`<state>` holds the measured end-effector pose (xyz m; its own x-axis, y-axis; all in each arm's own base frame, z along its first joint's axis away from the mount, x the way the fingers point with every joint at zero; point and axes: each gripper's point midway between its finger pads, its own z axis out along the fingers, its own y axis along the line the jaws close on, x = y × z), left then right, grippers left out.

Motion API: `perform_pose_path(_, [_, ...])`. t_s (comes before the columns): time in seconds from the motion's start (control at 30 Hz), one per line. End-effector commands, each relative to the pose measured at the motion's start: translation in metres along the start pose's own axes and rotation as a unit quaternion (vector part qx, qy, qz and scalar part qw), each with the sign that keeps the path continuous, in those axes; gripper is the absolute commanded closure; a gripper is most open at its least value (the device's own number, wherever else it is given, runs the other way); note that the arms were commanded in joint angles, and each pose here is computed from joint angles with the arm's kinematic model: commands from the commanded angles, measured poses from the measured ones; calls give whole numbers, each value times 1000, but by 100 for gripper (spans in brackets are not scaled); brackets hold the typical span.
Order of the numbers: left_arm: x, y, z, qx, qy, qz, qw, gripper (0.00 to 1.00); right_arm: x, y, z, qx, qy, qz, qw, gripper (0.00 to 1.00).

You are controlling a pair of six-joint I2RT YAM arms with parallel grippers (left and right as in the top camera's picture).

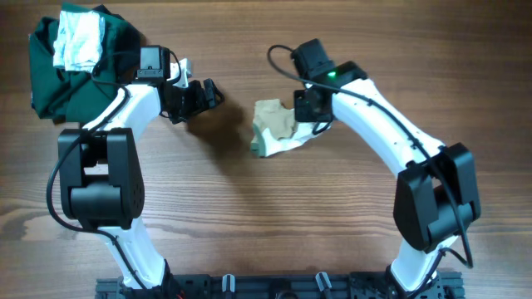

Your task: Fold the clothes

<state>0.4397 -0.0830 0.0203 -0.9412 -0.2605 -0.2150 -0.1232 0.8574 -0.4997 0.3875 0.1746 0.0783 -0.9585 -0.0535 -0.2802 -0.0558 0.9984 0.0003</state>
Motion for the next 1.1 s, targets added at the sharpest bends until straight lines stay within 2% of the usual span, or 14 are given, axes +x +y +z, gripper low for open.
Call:
perform_pose_path(0.0, [11, 17, 6, -22, 12, -10, 1000, 4, -1, 24, -1, -17, -7, -10, 1000, 94])
perform_pose_path(0.23, [31, 18, 4, -24, 53, -29, 998, 9, -9, 10, -2, 36, -36, 16, 999, 91])
perform_pose_path(0.37, [53, -9, 1, 52, 105, -51, 992, 17, -14, -3, -1, 41, -37, 40, 998, 92])
perform_pose_path(0.43, [60, -16, 1, 60, 119, -50, 990, 19, -15, -12, -2, 63, -42, 43, 996, 92])
perform_pose_path(0.6, [75, -34, 11, 53, 138, -23, 989, 16, -15, -35, -4, 113, -48, 59, 991, 92])
perform_pose_path(0.77, [81, -32, 19, 9, 134, 4, 991, 12, -9, -60, -4, 140, -24, 53, 988, 92])
perform_pose_path(0.93, [76, -31, 19, 11, 127, 5, 992, 11, -11, -95, -15, 229, -39, 50, 971, 91])
perform_pose_path(1.0, [76, -31, 19, 12, 125, 6, 992, 10, -10, -97, -13, 217, -30, 51, 974, 91])
perform_pose_path(1.07, [74, -32, 20, 13, 122, 8, 992, 9, -9, -83, -5, 167, -13, 38, 985, 92])
